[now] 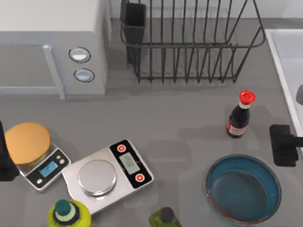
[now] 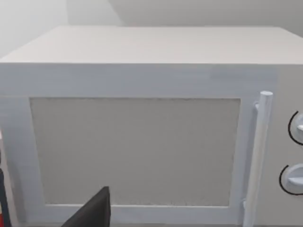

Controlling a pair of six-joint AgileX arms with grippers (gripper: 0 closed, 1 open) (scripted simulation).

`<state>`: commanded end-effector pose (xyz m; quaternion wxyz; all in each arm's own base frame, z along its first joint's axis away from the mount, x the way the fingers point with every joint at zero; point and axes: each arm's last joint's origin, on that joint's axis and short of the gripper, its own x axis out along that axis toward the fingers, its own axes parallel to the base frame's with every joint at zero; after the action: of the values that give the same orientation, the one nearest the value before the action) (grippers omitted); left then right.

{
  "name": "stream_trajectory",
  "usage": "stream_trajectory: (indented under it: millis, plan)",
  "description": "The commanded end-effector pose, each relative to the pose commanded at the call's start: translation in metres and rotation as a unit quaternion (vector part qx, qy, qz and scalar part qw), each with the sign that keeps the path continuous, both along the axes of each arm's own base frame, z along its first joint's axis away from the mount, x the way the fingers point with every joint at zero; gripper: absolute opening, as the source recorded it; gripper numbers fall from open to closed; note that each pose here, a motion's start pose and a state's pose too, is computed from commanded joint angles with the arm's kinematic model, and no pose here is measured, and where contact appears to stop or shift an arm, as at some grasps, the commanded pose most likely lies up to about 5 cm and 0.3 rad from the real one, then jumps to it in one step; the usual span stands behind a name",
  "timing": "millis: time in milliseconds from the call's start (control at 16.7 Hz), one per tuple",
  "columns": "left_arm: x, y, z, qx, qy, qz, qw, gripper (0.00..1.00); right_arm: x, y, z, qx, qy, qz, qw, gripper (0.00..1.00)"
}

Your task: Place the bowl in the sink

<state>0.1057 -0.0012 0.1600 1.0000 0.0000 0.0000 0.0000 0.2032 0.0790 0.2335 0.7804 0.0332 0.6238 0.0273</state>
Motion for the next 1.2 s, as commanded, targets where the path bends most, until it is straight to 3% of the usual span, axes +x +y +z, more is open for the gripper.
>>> stream_trajectory:
  millis: [300, 720, 1200]
  plan:
    - [0.0, 0.0, 0.0, 0.0, 0.0, 0.0, 1.0, 1.0, 0.023, 0.026, -0.004, -0.039, 0.104, -0.001, 0.994, 1.0]
    - [0.0, 0.0, 0.0, 0.0, 0.0, 0.0, 1.0, 1.0, 0.024, 0.027, -0.009, -0.043, 0.112, -0.002, 0.993, 1.0]
    - [0.0, 0.0, 0.0, 0.0, 0.0, 0.0, 1.0, 1.0, 0.027, 0.029, -0.09, -0.04, 0.106, -0.001, 0.994, 1.0]
